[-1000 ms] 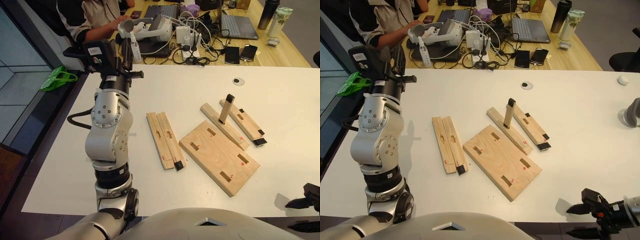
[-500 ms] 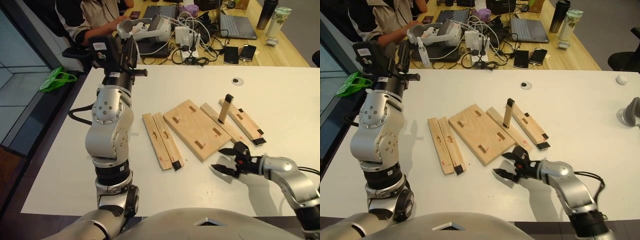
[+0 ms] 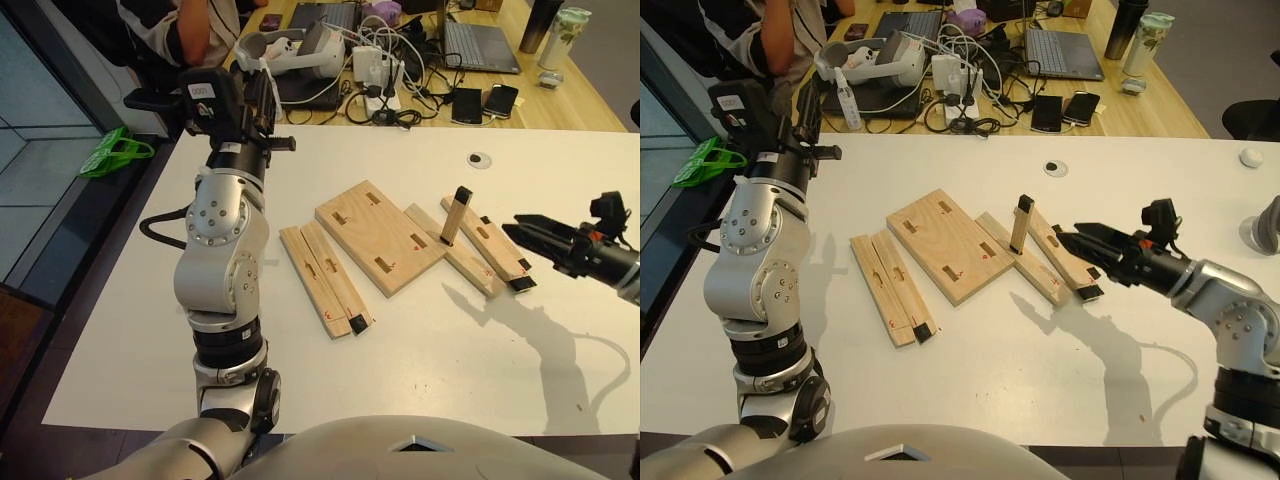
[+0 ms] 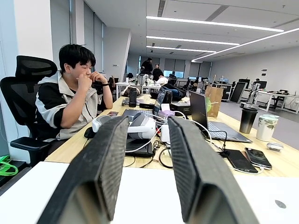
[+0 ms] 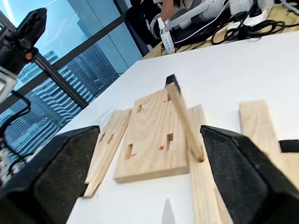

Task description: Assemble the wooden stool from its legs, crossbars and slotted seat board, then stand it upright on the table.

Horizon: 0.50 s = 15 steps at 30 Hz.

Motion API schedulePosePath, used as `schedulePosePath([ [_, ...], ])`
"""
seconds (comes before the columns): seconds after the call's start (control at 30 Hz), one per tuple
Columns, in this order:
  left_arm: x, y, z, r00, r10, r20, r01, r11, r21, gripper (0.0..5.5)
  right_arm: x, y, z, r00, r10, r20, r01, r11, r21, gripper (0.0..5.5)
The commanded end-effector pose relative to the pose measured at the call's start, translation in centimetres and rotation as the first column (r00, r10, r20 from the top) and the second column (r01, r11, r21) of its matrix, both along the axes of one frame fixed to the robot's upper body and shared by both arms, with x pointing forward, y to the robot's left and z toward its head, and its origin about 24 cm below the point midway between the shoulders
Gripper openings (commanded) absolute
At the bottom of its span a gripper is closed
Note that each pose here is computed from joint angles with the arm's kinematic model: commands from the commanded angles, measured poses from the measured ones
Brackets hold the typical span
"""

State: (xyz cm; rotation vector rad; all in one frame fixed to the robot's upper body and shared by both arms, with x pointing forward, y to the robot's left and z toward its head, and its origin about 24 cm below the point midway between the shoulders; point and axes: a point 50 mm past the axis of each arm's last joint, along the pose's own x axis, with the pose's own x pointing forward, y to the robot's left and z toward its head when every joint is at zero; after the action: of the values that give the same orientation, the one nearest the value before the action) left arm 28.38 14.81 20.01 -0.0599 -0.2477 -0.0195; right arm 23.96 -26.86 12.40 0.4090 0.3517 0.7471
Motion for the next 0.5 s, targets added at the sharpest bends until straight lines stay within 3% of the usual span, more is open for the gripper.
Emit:
schedulePosePath([
  [0.03, 0.4, -0.2, 0.3, 1.000, -0.008, 0.006, 0.008, 1.000, 0.007, 1.55, 2.5, 3.1, 0.3, 0.997, -0.019, 0.075, 0.016, 0.999, 0.041, 4.04],
  [0.23, 0.6, -0.7, 0.4, 1.000, -0.027, 0.015, 0.026, 1.000, 0.016, 1.55, 5.0, 9.2, -0.3, 0.985, 0.025, 0.169, -0.023, 1.000, -0.015, 4.04],
  [0.37, 0.5, -0.2, 0.1, 1.000, -0.011, 0.004, 0.011, 1.000, 0.008, 1.55, -0.7, 12.2, 0.0, 0.907, 0.417, 0.059, -0.421, 0.900, 0.111, 4.04],
  [0.43, 0.5, -0.2, 0.1, 1.000, -0.010, 0.006, 0.010, 1.000, 0.003, 1.55, -2.3, 12.2, 0.1, 0.871, 0.492, 0.016, -0.489, 0.863, 0.123, 4.04],
  [0.5, 0.5, -0.3, 0.2, 1.000, -0.011, 0.010, 0.011, 1.000, 0.002, 1.55, -1.7, 11.8, 1.1, 0.892, 0.449, 0.054, -0.452, 0.884, 0.120, 4.04],
])
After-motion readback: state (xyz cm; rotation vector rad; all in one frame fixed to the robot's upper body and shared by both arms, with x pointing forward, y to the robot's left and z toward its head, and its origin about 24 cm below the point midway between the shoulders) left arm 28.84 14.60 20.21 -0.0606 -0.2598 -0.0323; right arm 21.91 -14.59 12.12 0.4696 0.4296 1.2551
